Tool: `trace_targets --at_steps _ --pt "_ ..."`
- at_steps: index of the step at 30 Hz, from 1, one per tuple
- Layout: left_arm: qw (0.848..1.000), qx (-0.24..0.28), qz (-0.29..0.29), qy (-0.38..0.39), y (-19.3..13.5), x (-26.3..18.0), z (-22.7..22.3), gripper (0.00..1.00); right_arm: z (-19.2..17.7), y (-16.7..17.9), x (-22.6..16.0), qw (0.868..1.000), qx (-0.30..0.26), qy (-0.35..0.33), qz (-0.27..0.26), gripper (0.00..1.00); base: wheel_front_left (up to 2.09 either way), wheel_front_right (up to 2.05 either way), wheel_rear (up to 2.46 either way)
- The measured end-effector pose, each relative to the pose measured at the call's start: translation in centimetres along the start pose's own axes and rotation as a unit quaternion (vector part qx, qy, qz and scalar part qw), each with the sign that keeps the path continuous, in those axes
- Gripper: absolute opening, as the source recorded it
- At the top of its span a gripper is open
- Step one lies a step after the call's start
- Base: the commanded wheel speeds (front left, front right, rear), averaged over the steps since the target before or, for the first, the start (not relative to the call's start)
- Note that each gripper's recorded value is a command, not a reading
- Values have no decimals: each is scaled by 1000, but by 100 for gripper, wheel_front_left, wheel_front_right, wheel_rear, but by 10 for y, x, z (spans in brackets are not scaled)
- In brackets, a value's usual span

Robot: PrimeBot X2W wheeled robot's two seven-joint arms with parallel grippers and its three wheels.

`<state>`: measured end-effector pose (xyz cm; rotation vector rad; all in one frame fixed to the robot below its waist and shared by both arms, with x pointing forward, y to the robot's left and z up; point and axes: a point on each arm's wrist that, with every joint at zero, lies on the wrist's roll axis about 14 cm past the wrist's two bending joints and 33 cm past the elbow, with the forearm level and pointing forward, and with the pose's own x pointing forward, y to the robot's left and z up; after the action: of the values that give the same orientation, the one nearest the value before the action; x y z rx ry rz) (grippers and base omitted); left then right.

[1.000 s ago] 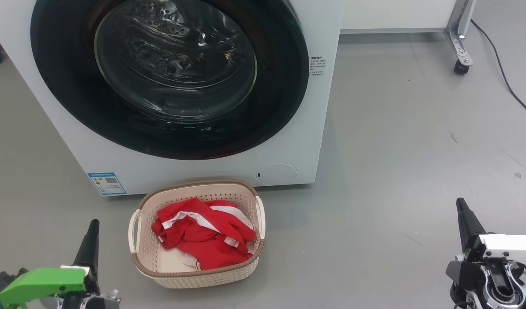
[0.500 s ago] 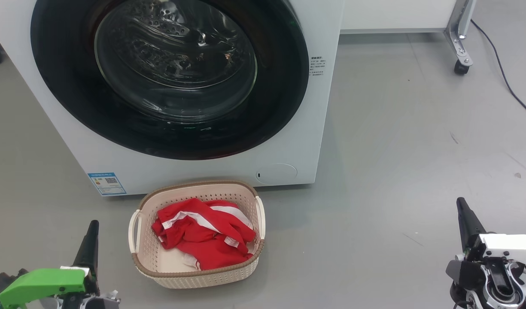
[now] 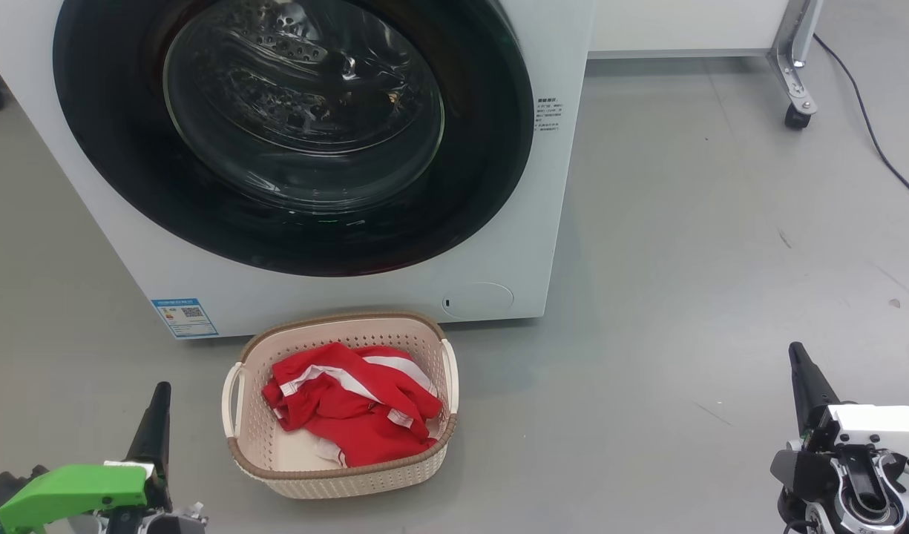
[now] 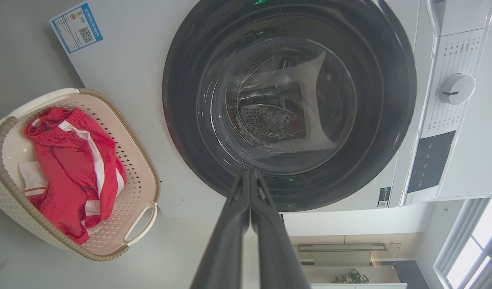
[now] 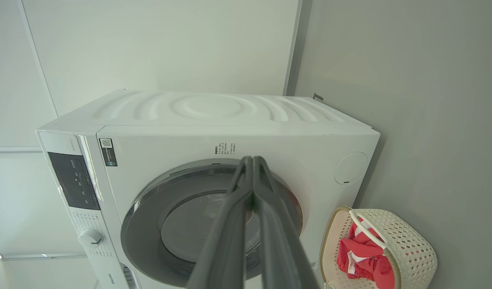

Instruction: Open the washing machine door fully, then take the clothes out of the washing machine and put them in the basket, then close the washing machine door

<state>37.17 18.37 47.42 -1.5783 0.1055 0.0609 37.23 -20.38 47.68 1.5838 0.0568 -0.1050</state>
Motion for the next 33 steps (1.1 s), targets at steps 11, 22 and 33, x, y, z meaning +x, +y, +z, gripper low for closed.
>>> trace_targets --at_steps 11,22,33 --pt "1000 0 1 -1 1 0 1 0 0 2 2 1000 0 0 2 0 0 0 0" --pt "1000 0 2 -1 1 0 1 0 1 1 2 1000 0 -1 2 0 0 0 0" --pt "1000 0 3 -1 2 0 1 0 1 1 2 1000 1 -2 1 0 0 0 0"
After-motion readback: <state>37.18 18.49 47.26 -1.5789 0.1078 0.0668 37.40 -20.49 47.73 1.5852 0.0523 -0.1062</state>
